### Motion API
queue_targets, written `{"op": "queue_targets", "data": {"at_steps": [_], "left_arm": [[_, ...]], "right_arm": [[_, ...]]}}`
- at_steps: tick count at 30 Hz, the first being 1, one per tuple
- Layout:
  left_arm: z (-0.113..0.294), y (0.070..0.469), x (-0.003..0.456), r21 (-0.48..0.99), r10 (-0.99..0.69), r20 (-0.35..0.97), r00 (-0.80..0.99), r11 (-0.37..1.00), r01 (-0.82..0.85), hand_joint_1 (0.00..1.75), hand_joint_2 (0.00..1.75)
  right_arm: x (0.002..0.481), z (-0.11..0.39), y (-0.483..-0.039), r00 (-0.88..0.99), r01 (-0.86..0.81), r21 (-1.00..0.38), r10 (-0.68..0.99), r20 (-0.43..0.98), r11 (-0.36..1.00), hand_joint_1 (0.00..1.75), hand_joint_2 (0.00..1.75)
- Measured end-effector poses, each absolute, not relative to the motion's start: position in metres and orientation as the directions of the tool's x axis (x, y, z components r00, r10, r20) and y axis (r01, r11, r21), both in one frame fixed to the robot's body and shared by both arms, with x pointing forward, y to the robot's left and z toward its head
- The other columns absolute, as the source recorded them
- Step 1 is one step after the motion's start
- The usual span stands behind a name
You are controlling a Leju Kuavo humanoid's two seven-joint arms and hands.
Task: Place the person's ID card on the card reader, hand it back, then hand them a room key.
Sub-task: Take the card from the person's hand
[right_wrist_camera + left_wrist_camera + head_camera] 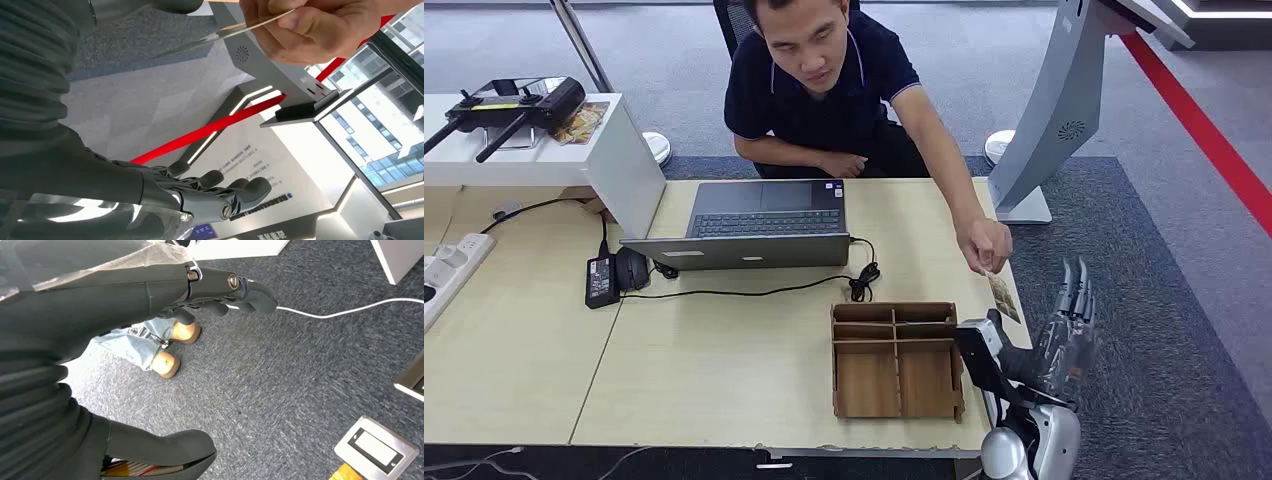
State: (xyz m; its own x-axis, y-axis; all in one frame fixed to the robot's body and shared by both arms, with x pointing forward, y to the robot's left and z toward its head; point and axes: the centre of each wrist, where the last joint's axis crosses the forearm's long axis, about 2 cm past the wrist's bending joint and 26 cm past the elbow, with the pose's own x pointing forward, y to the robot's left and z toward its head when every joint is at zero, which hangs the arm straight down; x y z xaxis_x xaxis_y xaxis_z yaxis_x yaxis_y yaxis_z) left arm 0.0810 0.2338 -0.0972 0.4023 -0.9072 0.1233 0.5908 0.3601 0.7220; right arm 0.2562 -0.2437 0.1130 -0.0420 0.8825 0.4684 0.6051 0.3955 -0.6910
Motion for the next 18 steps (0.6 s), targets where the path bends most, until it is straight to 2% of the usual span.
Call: {"op": "queue_targets", "data": {"at_steps": [4,5,6,8,9,10,18], "left_arm": [[-0.0972,0.2339,0.0810,0.722,-0.907,0.123,0.402,0.360,0.591,0.00,1.75],[-0.0972,0.2339,0.0810,0.722,-0.907,0.123,0.403,0.360,0.591,0.00,1.75],[-0.0972,0.2339,0.0810,0.722,-0.907,0.123,0.403,0.360,0.591,0.00,1.75],[-0.0972,0.2339,0.0810,0.722,-0.907,0.123,0.403,0.361,0.591,0.00,1.75],[-0.0972,0.2339,0.0810,0.722,-0.907,0.123,0.403,0.361,0.591,0.00,1.75],[-0.0972,0.2339,0.0810,0.722,-0.907,0.123,0.403,0.361,0.591,0.00,1.75],[-0.0972,0.2339,0.0810,0.722,-0.907,0.123,0.403,0.360,0.591,0.00,1.75]], "right_arm": [[0.2560,0.1133,-0.2433,-0.040,0.606,-0.689,0.880,0.474,0.398,0.00,1.75],[0.2559,0.1132,-0.2432,-0.039,0.605,-0.689,0.879,0.475,0.399,0.11,1.75],[0.2557,0.1131,-0.2431,-0.038,0.605,-0.689,0.878,0.476,0.399,0.30,1.75],[0.2555,0.1129,-0.2425,-0.036,0.604,-0.689,0.877,0.480,0.402,1.14,1.75],[0.2554,0.1130,-0.2420,-0.036,0.603,-0.688,0.876,0.481,0.403,1.47,1.75],[0.2555,0.1131,-0.2414,-0.037,0.602,-0.688,0.875,0.483,0.405,1.71,1.75],[0.2557,0.1140,-0.2382,-0.041,0.600,-0.682,0.868,0.496,0.418,1.75,1.75]]}}
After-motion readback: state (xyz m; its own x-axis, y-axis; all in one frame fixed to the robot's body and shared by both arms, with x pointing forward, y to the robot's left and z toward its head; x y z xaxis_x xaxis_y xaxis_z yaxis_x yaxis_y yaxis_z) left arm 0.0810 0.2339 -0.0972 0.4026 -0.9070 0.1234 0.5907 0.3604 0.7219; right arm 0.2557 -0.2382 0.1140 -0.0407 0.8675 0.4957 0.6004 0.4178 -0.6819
